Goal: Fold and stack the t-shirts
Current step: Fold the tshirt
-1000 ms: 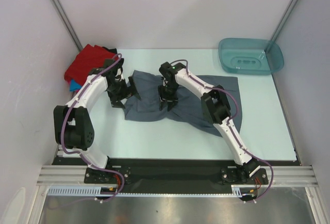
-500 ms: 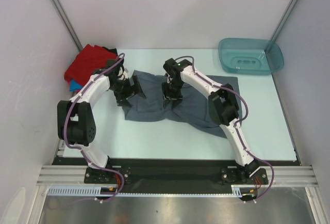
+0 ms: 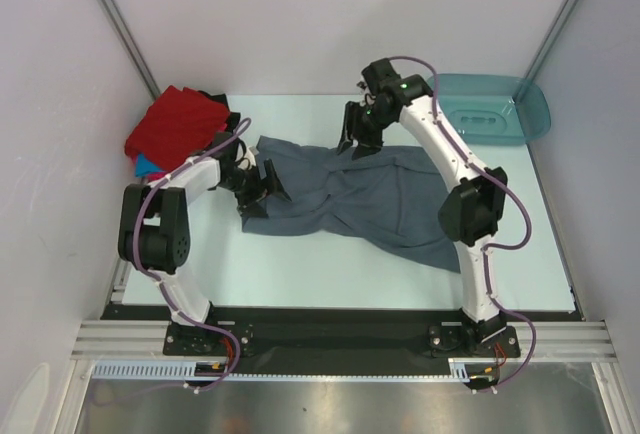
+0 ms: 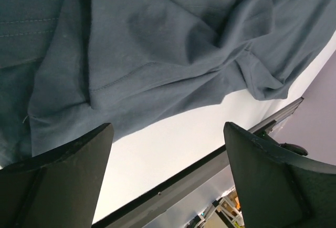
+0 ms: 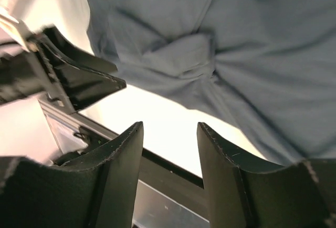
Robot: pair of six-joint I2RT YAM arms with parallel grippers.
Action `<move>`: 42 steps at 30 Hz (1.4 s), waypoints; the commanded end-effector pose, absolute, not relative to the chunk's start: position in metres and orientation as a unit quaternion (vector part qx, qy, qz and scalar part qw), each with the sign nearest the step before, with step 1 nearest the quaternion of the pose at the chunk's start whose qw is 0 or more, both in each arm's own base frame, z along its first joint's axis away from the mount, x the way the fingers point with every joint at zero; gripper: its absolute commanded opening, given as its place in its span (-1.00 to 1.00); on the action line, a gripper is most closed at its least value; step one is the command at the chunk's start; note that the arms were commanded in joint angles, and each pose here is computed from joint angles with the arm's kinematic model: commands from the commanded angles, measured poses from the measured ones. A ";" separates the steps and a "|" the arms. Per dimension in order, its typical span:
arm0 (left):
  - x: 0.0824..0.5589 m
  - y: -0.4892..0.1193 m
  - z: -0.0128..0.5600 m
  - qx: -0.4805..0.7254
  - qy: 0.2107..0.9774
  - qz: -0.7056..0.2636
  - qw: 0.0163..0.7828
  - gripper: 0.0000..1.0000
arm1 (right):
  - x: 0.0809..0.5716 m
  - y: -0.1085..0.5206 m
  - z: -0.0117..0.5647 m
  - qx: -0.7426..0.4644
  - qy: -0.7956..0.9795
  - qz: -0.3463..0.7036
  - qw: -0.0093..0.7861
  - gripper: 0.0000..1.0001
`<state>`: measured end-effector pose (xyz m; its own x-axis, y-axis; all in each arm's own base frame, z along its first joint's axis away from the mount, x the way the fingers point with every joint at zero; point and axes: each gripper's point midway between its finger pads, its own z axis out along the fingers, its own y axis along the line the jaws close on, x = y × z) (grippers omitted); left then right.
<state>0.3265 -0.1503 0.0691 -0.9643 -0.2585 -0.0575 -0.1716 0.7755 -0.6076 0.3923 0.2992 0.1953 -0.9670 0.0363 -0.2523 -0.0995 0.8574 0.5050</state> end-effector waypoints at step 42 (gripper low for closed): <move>0.349 -0.136 0.044 -0.112 0.960 -0.238 0.095 0.12 | 0.395 0.261 0.235 0.018 0.950 0.269 0.161 0.01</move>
<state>0.3402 -0.1268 0.0375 -0.9510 -0.2927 -0.0999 -0.2204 0.8680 -0.4450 0.3994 0.2653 0.2137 -0.9590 0.1059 -0.2627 -0.0417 0.8645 0.5009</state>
